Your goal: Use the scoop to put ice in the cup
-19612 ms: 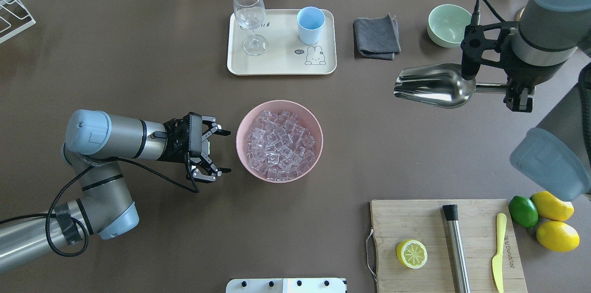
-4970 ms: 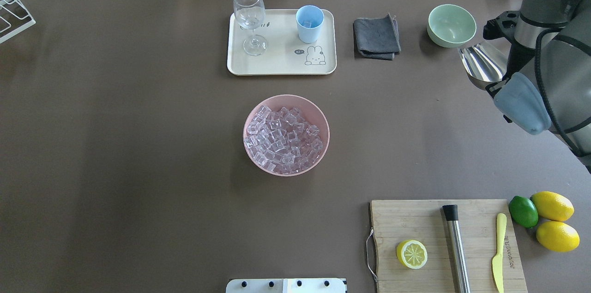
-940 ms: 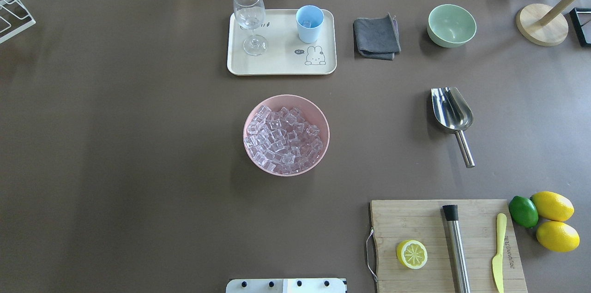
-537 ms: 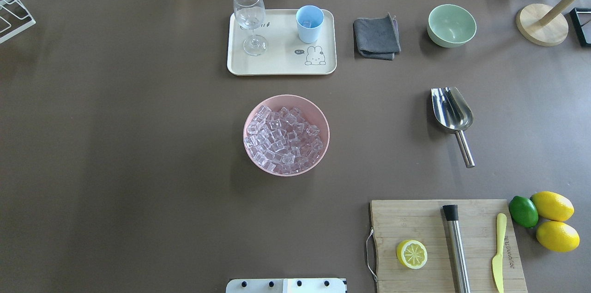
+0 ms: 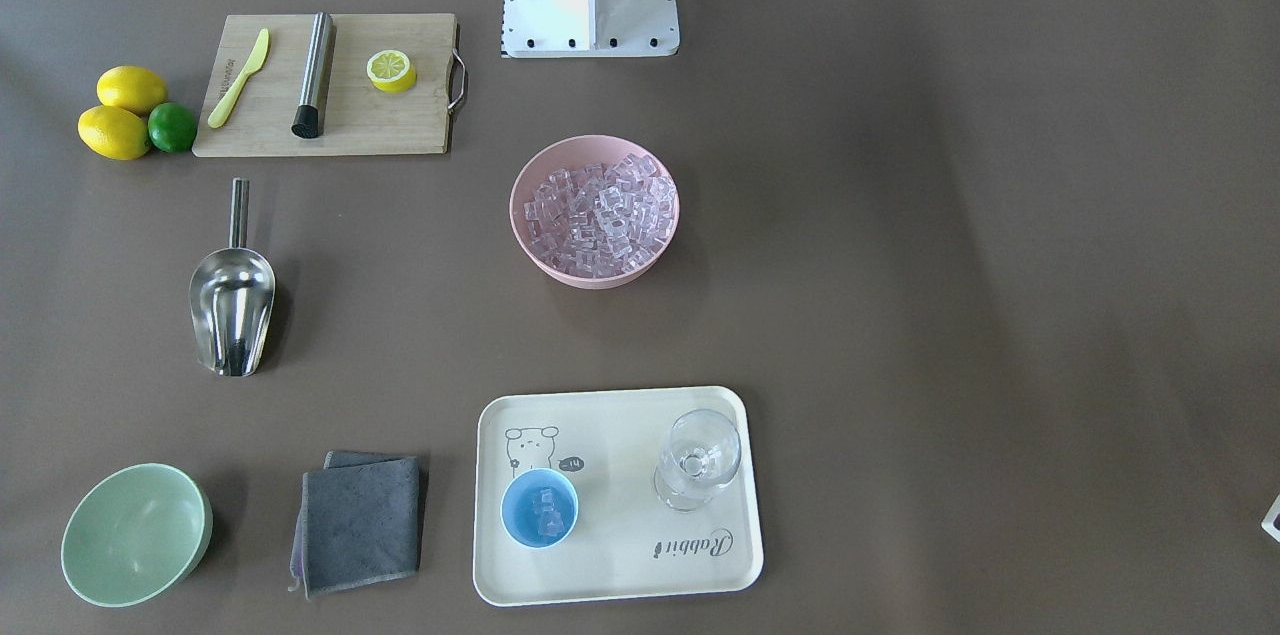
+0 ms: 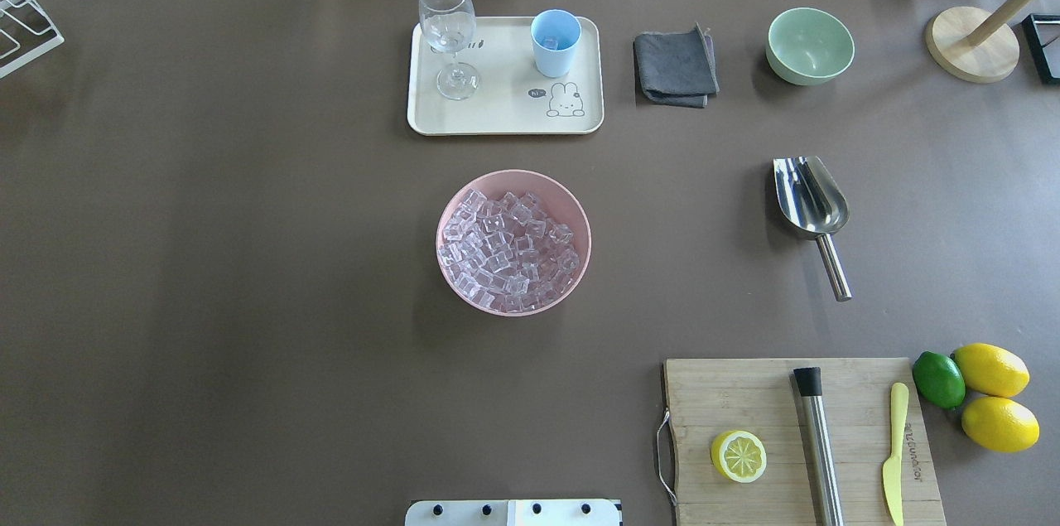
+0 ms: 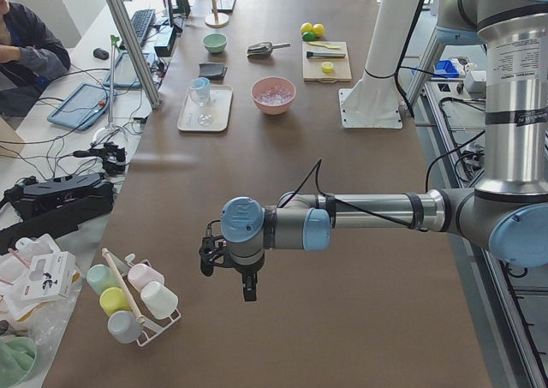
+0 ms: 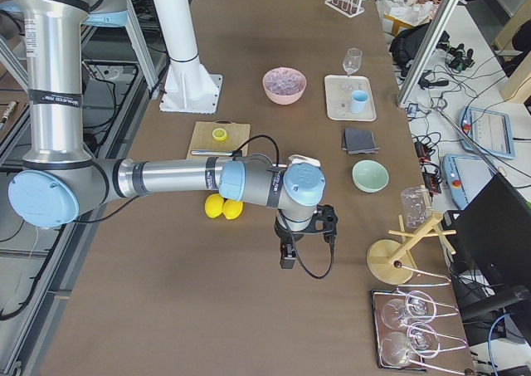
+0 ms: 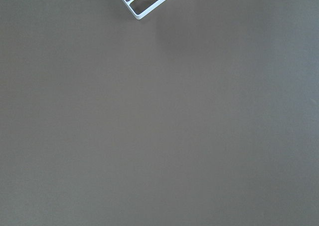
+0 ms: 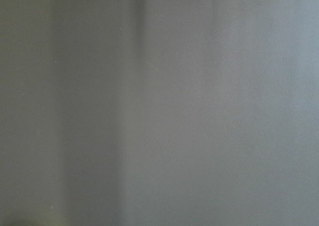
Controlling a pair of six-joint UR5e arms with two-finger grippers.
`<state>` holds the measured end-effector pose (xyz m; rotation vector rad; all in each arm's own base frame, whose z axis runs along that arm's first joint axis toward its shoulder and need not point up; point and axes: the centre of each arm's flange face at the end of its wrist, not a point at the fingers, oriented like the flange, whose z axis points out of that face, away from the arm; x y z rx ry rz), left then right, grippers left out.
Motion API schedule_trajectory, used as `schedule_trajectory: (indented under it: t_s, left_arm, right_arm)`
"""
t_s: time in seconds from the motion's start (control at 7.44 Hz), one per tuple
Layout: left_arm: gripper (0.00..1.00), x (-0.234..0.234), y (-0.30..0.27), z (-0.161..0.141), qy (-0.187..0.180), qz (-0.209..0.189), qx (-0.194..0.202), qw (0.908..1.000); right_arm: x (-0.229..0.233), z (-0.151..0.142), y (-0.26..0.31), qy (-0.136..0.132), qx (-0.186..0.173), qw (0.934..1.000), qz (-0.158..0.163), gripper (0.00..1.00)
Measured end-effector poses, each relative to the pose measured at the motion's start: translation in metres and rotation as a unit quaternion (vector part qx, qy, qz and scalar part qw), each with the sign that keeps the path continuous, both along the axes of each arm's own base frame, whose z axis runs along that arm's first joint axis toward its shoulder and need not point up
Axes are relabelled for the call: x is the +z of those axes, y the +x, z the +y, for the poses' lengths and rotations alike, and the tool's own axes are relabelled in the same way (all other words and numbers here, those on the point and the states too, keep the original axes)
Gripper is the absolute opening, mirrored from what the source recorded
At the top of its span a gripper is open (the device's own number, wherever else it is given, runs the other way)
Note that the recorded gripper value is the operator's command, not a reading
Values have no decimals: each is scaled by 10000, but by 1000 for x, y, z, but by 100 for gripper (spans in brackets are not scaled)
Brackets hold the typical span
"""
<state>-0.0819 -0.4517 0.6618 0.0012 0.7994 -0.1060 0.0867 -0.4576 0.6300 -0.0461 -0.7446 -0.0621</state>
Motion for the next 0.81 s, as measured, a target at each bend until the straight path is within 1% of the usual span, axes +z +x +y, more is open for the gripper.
schedule_trajectory:
  t_s: [0.27,0.81]
  left_arm:
    - [98,-7,0,-2,71,-3,5,10000]
    - [98,-6,1,-2,50,-2,12,10000]
  right_arm:
    - [2,1,0,-23,2,10000,2,99]
    - [2,1,0,-19,0,10000,9,100]
